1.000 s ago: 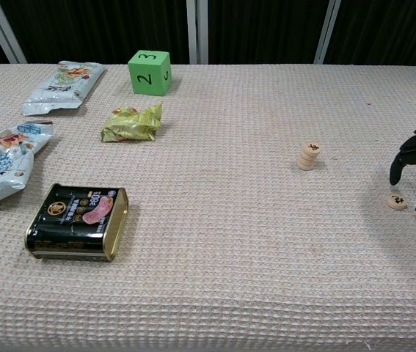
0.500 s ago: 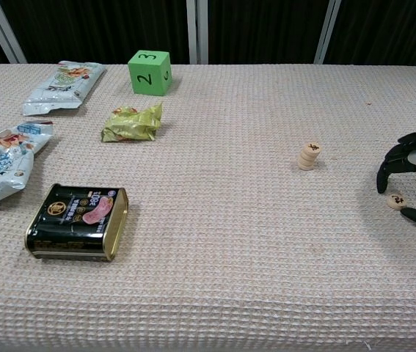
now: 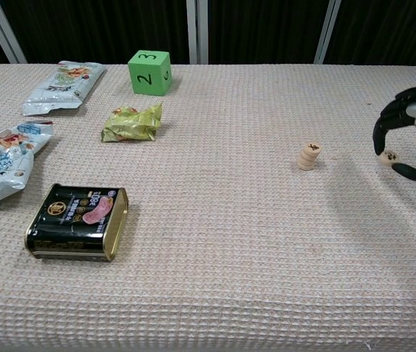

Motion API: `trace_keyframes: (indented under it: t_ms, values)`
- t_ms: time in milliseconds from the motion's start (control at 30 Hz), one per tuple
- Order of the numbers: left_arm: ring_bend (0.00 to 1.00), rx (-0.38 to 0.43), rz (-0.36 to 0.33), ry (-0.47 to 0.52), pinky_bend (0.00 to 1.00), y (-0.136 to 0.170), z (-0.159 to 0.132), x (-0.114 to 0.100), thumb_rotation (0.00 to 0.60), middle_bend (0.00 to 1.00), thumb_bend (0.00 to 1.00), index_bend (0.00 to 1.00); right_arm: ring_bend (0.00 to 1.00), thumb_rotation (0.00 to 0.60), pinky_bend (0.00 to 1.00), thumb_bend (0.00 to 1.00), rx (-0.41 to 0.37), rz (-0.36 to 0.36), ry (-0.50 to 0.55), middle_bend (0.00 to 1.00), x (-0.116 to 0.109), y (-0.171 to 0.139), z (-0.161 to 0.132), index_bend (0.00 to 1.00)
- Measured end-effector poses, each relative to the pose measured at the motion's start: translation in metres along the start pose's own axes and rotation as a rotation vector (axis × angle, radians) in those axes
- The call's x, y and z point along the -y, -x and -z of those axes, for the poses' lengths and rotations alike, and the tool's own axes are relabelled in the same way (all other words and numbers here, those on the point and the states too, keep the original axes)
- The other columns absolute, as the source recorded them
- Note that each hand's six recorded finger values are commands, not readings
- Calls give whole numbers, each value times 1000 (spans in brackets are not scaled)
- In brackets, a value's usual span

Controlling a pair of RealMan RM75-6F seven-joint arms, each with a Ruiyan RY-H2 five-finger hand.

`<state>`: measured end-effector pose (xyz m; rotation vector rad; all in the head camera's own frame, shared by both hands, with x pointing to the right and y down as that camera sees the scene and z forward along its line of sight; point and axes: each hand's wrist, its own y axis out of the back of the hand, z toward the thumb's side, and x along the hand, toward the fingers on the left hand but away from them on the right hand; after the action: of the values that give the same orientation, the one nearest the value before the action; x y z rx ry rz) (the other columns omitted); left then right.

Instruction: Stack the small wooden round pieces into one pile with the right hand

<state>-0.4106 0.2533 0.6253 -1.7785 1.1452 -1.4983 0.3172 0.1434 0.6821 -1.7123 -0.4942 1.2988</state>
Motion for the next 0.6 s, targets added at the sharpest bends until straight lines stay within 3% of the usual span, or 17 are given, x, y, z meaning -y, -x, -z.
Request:
trace_keyframes:
  t_ms: [133, 267, 600]
  values:
    - [156, -4, 0, 2, 191, 0, 0, 0, 600, 211, 146, 296, 8, 600, 7, 392, -18, 6, -31, 230, -16, 22, -7, 485]
    - [156, -12, 3, 3, 192, 1, 3, 1, 600, 211, 146, 296, 0, 600, 0, 393, -57, -4, -65, 199, -23, 46, -23, 489]
    - [156, -27, 12, 8, 192, 1, 8, 3, 600, 211, 146, 296, 0, 600, 0, 393, -99, -31, -83, 183, -14, 75, -49, 491]
